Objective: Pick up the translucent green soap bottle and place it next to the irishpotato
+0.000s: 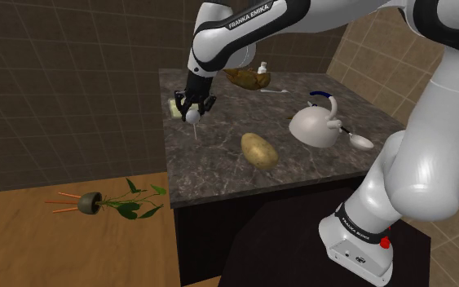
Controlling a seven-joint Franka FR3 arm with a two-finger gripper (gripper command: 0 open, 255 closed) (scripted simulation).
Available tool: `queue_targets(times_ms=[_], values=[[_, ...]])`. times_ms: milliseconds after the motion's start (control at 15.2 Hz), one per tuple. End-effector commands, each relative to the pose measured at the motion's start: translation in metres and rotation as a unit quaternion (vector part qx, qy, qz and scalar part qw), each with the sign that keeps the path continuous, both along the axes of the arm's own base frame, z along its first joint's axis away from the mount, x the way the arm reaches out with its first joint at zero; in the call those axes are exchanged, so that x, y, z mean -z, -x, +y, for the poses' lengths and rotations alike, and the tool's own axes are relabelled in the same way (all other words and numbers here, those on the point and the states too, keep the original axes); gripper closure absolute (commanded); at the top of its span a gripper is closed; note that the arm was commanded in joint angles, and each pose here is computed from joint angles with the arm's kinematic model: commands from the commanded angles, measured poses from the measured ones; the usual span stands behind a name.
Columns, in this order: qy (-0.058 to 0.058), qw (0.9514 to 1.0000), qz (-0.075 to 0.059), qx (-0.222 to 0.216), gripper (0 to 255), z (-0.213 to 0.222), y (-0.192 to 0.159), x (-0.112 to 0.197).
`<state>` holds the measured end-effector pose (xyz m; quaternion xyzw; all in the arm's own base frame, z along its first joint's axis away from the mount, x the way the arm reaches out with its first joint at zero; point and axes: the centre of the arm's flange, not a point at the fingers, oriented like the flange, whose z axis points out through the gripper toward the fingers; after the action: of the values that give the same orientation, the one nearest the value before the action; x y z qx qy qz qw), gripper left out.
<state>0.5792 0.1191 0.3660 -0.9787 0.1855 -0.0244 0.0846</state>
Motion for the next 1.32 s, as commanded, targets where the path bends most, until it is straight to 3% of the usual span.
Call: queue_targets(times_ms=[0,198,264,594,858,1254], values=[[0.000,1.0000,0.000,0.000,255,0.000,0.000,0.000],[0.000,1.0000,0.000,0.000,255,0.000,0.000,0.000],[0.000,1.0000,0.000,0.000,0,0.000,0.000,0.000],[0.000,1.0000,0.000,0.000,0,0.000,0.000,0.000],[0.000,1.0000,0.000,0.000,0,-0.008,0.004,-0.049],[0.000,1.0000,0.000,0.000,0,-0.008,0.004,-0.049]])
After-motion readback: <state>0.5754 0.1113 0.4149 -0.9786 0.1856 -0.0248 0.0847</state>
